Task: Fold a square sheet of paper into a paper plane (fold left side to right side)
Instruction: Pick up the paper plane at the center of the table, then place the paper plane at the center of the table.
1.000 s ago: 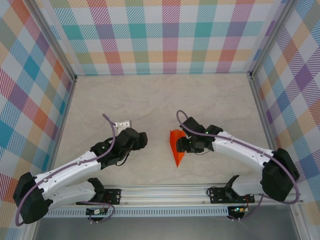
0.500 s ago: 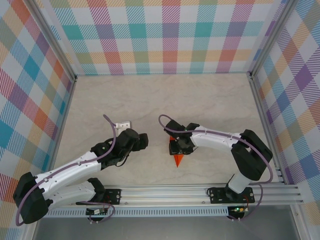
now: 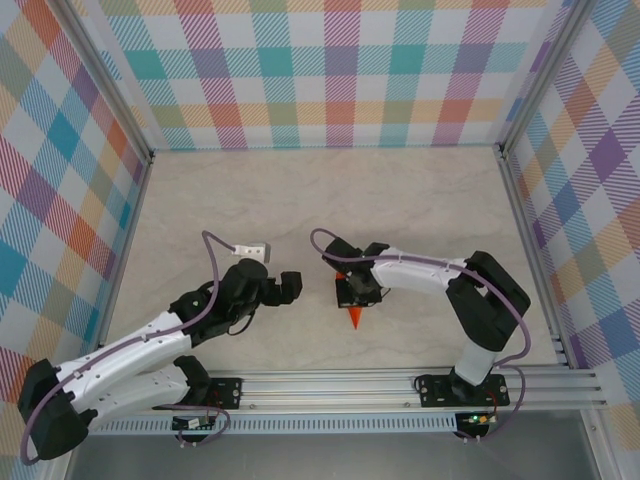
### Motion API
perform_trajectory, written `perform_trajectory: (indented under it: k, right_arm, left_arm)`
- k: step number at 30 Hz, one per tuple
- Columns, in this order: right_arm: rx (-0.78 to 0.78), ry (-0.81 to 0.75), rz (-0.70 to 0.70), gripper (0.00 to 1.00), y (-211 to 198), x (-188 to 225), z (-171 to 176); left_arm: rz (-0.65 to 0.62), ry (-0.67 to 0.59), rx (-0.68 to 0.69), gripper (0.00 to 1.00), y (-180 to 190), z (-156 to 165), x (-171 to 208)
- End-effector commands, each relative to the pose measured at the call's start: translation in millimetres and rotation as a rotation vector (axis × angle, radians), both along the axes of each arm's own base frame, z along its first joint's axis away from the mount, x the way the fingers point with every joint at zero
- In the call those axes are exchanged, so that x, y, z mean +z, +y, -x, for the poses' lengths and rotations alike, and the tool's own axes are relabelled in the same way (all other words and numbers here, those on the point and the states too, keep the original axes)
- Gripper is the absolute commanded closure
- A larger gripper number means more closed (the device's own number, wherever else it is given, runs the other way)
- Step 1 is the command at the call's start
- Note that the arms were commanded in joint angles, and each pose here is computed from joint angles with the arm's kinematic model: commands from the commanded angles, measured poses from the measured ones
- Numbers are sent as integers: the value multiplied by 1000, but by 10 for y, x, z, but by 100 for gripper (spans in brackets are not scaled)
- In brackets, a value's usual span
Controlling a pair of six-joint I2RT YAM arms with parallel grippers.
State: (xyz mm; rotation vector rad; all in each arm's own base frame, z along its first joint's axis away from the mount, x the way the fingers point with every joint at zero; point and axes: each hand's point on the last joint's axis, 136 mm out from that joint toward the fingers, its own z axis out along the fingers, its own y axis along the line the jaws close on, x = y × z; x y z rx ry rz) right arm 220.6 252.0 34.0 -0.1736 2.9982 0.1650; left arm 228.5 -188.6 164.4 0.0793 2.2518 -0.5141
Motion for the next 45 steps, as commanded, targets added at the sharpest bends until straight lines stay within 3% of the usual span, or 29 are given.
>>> perform_trajectory:
  k: [1,6,12,17,26,35,45]
  right_arm:
    - [19,-49,-22,100,72,214,-328]
    - [17,-71,-49,100,149,342,-837]
    - [25,-47,-10,99,241,264,-1401]
    - [29,-21,34,98,284,136,-1669]
    - [6,26,65,96,279,-38,-1838]
    - [8,36,72,83,290,-68,-1855]
    - [59,-23,45,67,289,369,-1772]
  left_arm:
    - [74,-76,-168,0,-212,129,205]
    - [102,-117,-261,0,-254,263,357]
    - [104,-127,-267,0,-234,284,402]
    - [100,-111,-279,0,-252,302,372]
    - [60,-87,-255,0,-190,288,289]
    - [54,-83,-239,0,-169,276,283]
    - [55,-93,-196,0,-126,228,343]
